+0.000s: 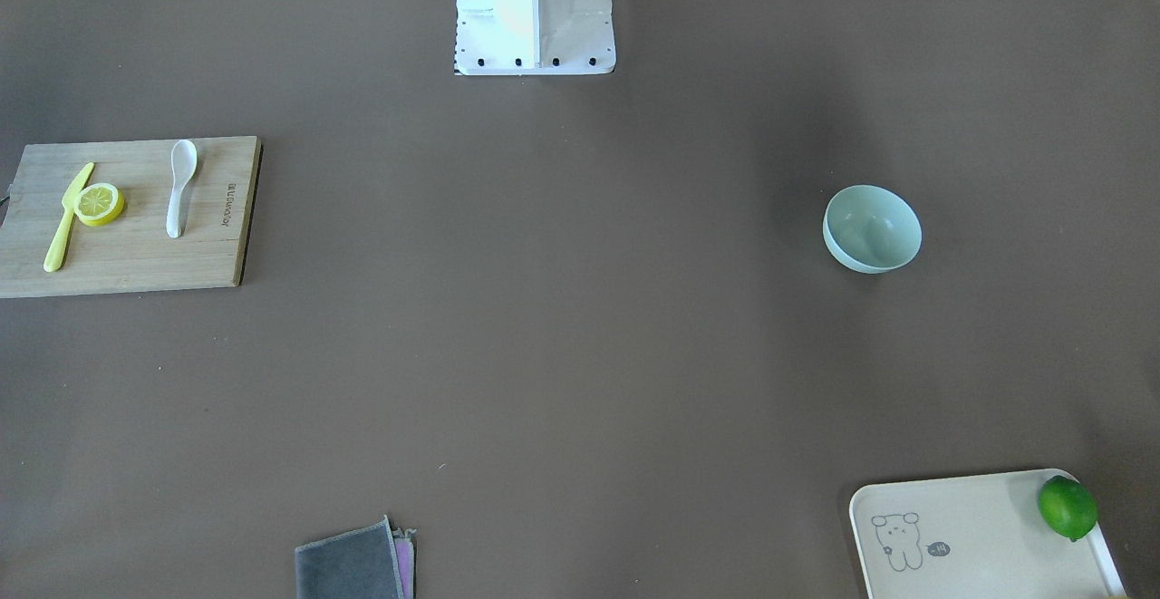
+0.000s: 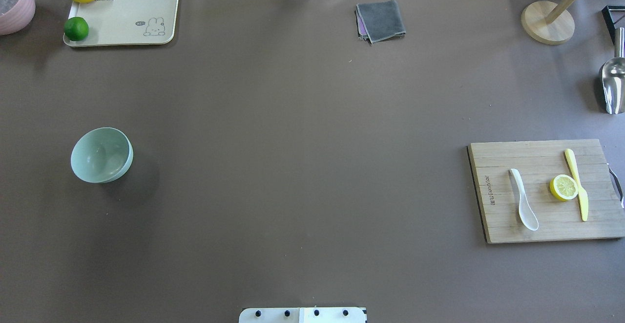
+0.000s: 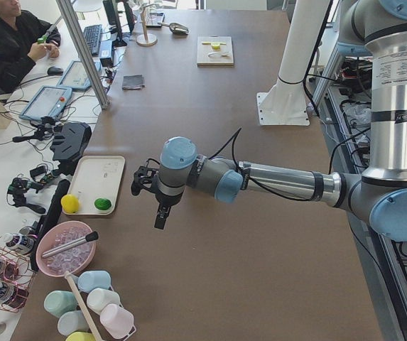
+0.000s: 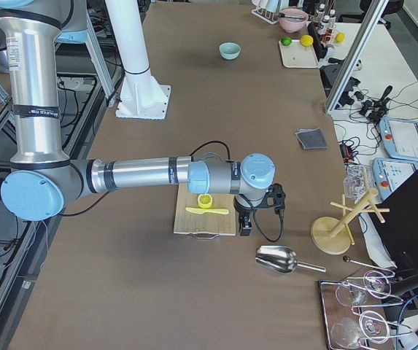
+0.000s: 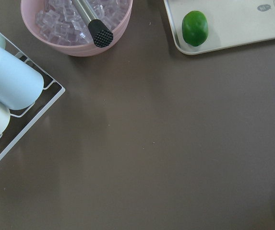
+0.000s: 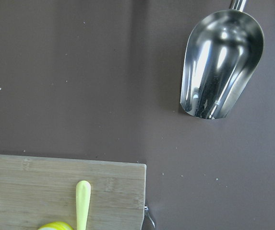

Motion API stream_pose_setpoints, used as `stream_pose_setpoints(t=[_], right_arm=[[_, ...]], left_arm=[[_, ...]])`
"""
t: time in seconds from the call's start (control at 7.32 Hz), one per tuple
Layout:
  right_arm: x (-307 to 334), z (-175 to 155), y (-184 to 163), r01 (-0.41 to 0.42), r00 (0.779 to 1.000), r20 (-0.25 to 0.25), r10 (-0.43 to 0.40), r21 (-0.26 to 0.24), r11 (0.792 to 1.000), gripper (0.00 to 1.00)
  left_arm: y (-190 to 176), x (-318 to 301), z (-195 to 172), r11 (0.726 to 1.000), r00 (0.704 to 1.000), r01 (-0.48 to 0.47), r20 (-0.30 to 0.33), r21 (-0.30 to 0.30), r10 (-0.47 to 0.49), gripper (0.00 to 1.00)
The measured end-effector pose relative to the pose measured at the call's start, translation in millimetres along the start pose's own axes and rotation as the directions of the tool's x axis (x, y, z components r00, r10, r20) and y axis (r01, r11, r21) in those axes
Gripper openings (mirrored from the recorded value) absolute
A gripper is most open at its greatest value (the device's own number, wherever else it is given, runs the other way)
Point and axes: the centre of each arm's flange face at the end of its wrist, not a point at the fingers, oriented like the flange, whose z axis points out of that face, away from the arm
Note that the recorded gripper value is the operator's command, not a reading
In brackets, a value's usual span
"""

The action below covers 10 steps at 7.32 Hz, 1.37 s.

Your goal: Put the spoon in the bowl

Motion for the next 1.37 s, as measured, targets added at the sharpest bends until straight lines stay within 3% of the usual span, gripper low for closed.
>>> stream_pose_setpoints(t=[0.55,1.37], right_arm=[[2.4,0.7,0.1,-0.003,1.0,-0.004,0.003,-0.002,1.0,1.0],[1.8,0.2,-0.2,-0.003,1.0,-0.004,0.003,0.0,1.0,1.0]], left_arm=[[6.7,-0.7,5.6,1.0,0.998,0.013,-0.056,-0.025,-0.014,0.98],[7.6,-2.2,6.8,0.999,0.998,0.017,-0.058,-0.028,-0.019,0.98]])
